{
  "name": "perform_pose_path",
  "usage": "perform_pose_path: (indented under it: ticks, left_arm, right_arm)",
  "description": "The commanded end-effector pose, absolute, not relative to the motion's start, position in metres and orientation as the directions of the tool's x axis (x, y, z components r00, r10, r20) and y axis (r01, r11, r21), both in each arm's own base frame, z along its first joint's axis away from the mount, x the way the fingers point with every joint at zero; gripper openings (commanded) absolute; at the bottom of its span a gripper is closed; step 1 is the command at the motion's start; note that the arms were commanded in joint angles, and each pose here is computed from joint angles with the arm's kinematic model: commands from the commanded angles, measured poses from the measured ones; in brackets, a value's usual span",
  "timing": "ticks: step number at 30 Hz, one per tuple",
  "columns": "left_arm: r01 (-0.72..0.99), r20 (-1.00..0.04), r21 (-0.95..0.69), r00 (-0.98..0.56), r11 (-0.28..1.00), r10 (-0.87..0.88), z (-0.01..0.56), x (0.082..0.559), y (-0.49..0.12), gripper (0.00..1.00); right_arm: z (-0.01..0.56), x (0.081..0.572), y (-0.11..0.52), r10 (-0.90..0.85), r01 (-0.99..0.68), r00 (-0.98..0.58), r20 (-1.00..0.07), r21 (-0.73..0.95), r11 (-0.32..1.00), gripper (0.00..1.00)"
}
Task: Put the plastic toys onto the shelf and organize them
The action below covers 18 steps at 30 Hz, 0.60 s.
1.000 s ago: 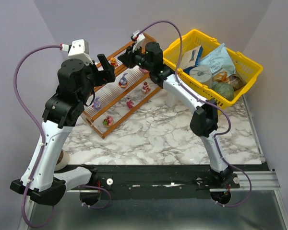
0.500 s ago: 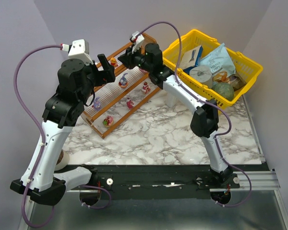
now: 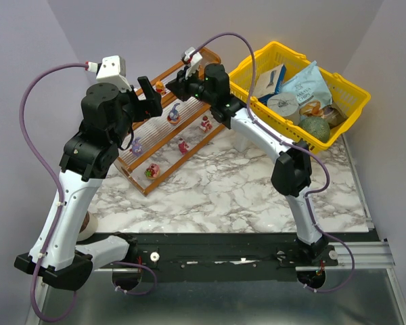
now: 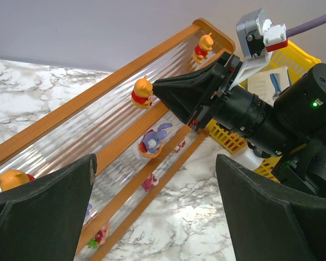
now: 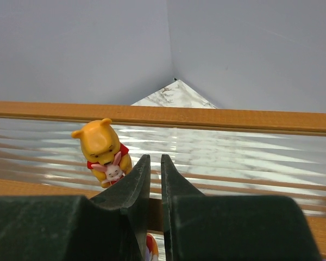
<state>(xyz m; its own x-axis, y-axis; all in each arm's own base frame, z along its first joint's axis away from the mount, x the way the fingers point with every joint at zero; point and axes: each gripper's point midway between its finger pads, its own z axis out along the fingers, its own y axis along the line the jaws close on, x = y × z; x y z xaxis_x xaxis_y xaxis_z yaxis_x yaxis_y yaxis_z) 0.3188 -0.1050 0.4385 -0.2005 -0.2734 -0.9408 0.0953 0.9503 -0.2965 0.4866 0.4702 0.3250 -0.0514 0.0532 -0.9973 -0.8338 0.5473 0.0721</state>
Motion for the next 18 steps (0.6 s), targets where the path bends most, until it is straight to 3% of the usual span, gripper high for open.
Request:
perform_pose_path:
  ticks: [1,18]
  left_arm:
    - [0.089,-0.946,-0.290,-0.179,0.953,-0.271,0.448,0.318,-0.102,0.99]
    - [0.088,-0.945,-0.289,-0.189,0.953,-0.269,0.444,0.317,-0.101,0.99]
  right_arm:
    - [0.311,0.471,0.474,0.007,-0.854,-0.091,-0.996,0.081,0.514,0.19]
    - [0.306,0.457,0.473,0.001,-0.874,-0.089,-0.996,0.079,0.479,0.18]
